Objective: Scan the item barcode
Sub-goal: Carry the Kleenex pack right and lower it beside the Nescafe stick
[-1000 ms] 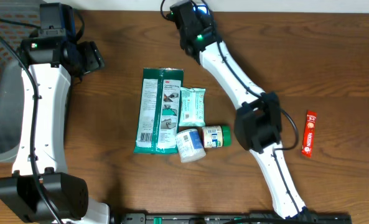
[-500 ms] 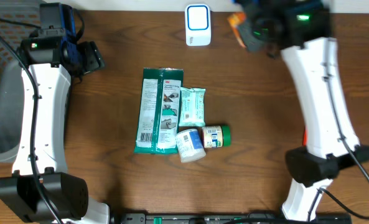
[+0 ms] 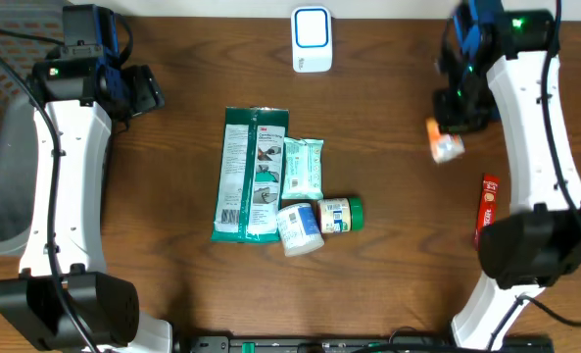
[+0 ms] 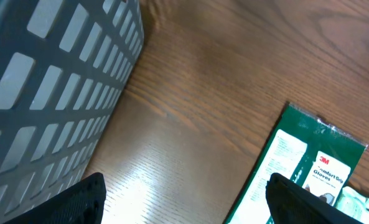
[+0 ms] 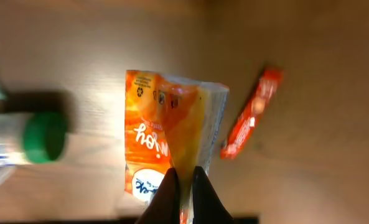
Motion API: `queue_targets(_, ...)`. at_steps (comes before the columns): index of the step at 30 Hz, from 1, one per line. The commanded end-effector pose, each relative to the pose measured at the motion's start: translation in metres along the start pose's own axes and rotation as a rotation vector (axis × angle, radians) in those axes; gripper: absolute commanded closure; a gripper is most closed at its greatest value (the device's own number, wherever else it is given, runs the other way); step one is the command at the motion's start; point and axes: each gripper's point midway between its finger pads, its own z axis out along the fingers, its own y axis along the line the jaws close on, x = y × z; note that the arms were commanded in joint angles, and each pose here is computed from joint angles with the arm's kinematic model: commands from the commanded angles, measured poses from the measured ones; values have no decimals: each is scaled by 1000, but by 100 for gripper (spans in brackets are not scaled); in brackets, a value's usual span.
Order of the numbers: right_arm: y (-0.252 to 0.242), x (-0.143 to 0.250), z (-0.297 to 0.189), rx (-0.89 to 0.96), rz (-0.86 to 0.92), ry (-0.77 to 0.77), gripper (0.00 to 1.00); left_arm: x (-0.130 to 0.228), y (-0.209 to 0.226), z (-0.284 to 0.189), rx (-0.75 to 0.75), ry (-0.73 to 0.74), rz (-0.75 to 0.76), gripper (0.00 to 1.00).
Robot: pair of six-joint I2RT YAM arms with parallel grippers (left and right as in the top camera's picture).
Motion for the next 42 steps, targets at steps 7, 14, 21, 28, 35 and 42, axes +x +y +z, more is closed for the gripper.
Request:
queue_targets(7,-57,46,110,-5,241,220,99,-4,5,-7,-13,-22,-1,18)
queue_targets(14,-85,39,147,6,334,142,99,-4,5,-7,-13,-22,-1,18)
queue_targets(21,-83,52,150,0,335,191,68,-4,5,-7,-13,-22,-1,18)
queue_targets(28,-85,48,149,0,313,176,15,-4,5,-7,-13,-22,-1,18)
queue_targets(35,-42,23,135,-275,301,99,26,-4,5,-7,-13,-22,-1,18)
queue_targets(42,-7,22,129,-442,220,95,99,-4,5,-7,-13,-22,-2,18)
